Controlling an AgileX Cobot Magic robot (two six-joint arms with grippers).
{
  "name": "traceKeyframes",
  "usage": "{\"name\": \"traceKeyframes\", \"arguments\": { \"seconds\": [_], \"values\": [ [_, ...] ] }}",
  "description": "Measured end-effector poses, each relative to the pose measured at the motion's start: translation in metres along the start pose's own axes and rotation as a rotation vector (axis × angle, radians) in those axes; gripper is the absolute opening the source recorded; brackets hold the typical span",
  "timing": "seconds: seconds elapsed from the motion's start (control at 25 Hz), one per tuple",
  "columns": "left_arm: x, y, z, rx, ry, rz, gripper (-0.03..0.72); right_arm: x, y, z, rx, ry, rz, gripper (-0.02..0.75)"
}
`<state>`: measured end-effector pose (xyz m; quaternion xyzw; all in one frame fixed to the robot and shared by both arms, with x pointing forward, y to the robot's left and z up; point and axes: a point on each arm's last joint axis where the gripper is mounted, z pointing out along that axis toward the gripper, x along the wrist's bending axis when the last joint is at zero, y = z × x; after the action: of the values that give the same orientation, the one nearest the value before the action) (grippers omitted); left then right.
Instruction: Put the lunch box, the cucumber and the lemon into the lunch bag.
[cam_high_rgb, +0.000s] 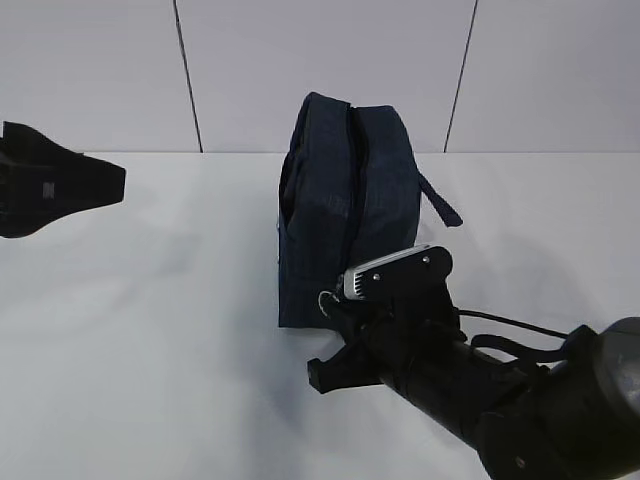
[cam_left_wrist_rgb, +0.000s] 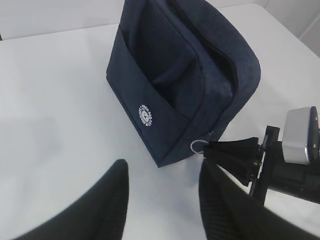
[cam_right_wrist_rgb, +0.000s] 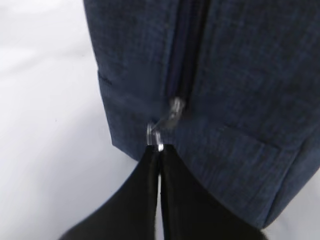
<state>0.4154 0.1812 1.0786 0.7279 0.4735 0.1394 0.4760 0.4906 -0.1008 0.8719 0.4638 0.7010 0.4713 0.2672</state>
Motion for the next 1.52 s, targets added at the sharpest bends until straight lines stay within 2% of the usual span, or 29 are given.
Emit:
{"name": "traceKeyframes", "arguments": {
  "seconds": [0.8, 1.28, 1.52],
  "values": [
    [0.0, 0.0, 0.0, -0.002, 0.0, 0.0, 0.323, 0.002, 0.005, -0.003, 0.005, 0.023, -0.012, 0.02],
    [0.0, 0.002, 0.0, -0.021, 0.005, 0.0, 0.323, 0.004, 0.016, -0.014, 0.085, 0.041, -0.057, 0.02],
    [0.0, 0.002, 0.0, -0.023, 0.005, 0.0, 0.323, 0.004, 0.017, -0.014, 0.068, 0.039, -0.072, 0.02]
  ]
}}
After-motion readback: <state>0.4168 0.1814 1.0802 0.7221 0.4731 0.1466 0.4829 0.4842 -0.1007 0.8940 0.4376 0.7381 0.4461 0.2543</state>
